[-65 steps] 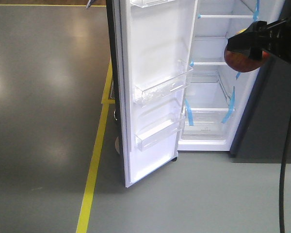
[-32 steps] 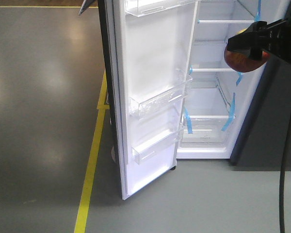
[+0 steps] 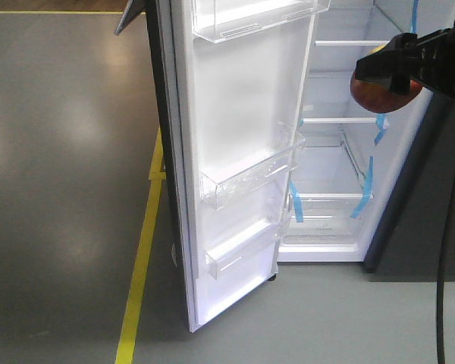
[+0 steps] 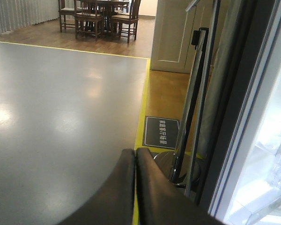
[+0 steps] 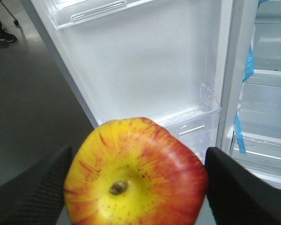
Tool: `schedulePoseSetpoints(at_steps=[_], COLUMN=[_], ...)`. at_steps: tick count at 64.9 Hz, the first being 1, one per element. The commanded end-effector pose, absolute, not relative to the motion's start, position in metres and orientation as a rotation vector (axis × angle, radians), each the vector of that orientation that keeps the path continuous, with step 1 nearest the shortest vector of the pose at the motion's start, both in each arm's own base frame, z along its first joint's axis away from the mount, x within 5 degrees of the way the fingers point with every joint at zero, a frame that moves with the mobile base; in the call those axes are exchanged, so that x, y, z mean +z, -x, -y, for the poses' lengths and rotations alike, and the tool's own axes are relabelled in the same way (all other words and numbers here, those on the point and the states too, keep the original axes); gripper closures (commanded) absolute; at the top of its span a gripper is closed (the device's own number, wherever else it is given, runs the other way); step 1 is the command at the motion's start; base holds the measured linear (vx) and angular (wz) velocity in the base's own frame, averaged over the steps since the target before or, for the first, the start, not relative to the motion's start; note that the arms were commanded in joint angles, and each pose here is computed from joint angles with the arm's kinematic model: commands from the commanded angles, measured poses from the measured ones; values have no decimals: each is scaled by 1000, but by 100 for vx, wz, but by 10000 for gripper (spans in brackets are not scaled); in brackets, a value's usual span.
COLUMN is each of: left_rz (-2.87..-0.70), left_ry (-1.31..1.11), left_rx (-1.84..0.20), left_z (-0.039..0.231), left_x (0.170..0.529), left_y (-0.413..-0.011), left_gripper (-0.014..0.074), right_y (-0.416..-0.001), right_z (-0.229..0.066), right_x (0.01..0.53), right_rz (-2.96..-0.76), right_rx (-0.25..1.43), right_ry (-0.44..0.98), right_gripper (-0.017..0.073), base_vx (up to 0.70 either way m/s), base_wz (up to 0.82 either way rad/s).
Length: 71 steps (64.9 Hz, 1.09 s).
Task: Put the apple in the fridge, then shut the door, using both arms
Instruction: 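Drive up to the refrigerator opening with the apple held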
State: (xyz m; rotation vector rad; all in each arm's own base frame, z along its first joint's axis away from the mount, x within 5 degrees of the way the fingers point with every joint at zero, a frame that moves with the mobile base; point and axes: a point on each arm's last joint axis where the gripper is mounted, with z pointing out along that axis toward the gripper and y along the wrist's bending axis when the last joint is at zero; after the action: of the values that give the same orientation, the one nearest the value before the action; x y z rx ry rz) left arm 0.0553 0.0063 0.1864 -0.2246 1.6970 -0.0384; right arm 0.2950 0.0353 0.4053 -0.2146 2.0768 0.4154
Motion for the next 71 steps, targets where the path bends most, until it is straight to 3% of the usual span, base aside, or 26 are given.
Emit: schedulePoseSetpoints(at_steps=[1, 71], left_rz=[-1639, -1639], left_ry=[211, 211], left_rx=[-48, -48], left_z=[-6, -6], left_x=[184, 184], left_y=[-56, -56], left_gripper=[598, 598], right_y=[-288, -288], right_z=[-33, -33], right_x=[430, 430], right_rz=[-1958, -1958], right_rx=[401, 401], right_ry=[189, 189], right_gripper=[564, 564], base_vx=[13, 7], base_wz=[-2, -3])
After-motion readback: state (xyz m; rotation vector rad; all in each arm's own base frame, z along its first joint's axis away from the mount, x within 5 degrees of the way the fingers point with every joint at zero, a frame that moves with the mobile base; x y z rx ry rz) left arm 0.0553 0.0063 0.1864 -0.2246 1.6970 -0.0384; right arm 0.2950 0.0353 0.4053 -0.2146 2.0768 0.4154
